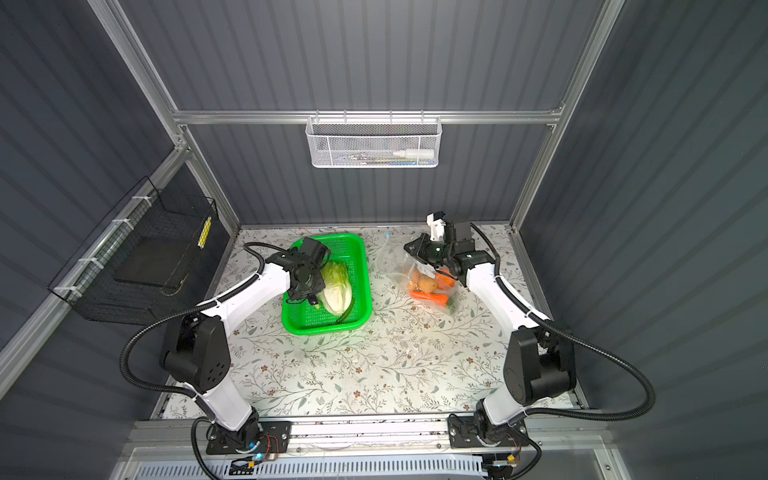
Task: Place the food in the zip-top bag and seal the zipper
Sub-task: 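Close the left gripper on the dark eggplant and lift it, then carry the eggplant with the left gripper and push it into the bag mouth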
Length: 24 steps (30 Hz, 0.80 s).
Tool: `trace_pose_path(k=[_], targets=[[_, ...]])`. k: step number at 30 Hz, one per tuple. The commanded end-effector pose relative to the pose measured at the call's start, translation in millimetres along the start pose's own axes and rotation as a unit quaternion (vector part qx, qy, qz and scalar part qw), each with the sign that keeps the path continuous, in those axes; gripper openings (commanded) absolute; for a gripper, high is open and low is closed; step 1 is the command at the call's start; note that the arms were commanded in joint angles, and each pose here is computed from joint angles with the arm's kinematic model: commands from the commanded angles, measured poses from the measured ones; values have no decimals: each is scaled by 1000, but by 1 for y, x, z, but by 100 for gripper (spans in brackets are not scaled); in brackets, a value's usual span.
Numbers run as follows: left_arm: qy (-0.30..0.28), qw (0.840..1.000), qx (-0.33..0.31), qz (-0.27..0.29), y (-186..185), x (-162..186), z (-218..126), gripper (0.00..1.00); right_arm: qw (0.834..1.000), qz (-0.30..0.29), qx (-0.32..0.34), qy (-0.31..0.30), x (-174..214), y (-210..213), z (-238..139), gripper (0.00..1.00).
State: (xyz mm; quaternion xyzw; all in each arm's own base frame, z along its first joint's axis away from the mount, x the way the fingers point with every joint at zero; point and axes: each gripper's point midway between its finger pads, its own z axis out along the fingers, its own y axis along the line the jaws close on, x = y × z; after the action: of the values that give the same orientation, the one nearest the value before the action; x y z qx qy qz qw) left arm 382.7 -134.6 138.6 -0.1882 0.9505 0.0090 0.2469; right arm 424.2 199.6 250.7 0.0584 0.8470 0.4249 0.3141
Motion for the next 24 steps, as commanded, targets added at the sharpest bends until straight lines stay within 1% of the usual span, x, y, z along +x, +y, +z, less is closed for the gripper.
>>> trace_pose_path(k=[1,3,7,11,15,19,22,24], targets=[[-50,997,43,-31,-14,-33,-33,27,1000,-5,-6,-13,-6,6,-9,0],[-78,992,84,-43,-28,-47,-51,28,1000,-3,-6,-15,-7,6,-11,0],[-133,973,180,-60,-67,-72,-91,29,1000,6,-11,-19,-10,5,-16,0],[-162,956,241,-47,-108,-85,-126,29,1000,3,-13,-23,-12,9,-22,0],[-183,930,316,-32,-156,-90,-159,29,999,0,-19,-27,-14,17,-28,0],[-196,904,377,-32,-193,-93,-179,29,999,-3,-22,-35,-17,22,-34,0],[-202,891,405,-26,-215,-93,-186,30,999,-4,-23,-35,-16,25,-36,0],[-202,887,415,-22,-227,-90,-186,30,999,-3,-24,-36,-16,26,-38,0]])
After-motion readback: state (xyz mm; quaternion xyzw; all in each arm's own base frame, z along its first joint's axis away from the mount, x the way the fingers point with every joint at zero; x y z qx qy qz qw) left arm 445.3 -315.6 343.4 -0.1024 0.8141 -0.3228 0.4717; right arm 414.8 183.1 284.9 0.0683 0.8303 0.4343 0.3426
